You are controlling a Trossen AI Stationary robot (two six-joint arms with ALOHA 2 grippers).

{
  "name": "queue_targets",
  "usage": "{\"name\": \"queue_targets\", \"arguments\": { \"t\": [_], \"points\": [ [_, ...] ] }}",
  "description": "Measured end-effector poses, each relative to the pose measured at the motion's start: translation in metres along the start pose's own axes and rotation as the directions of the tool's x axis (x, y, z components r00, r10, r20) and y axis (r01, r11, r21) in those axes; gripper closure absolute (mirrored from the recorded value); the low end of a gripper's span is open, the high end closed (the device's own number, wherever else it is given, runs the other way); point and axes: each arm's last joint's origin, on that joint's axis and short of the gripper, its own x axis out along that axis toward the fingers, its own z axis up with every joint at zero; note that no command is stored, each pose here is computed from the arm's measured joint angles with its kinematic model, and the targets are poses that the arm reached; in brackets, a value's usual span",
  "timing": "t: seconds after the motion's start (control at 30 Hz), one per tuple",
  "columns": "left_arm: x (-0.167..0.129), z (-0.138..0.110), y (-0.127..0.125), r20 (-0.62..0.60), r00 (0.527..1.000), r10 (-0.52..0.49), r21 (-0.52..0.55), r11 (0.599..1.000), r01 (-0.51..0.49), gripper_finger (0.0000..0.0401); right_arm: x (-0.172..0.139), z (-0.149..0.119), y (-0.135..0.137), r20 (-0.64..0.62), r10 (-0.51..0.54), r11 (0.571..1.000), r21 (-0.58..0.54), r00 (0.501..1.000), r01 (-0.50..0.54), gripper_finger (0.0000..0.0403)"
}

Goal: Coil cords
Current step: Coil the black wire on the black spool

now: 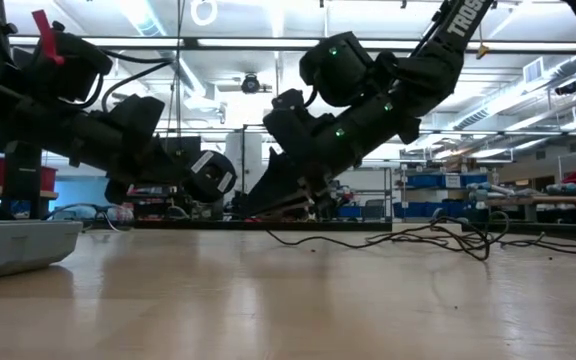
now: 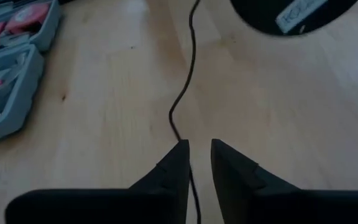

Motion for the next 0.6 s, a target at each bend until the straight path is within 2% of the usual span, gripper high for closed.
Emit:
{"name": "queue_targets", "arguments": {
  "t": [0.4, 0.6],
  "points": [
    [0.0000, 0.0002, -0.0001, 0.002, 1.000, -0.001, -0.002, 1.000, 0.001, 0.0401, -0.0001, -0.0048, 0.0034, -0.042, 0.006, 1.000, -0.007, 0.999, -0.006, 0.0327],
    [0.0000, 0.0013, -0.0008, 0.012, 1.000, -0.007, -0.009, 1.000, 0.008, 0.0401, -0.0004, -0.0091, 0.0018, -0.082, -0.026, 0.999, -0.030, 0.996, 0.024, 0.0343]
  ]
}}
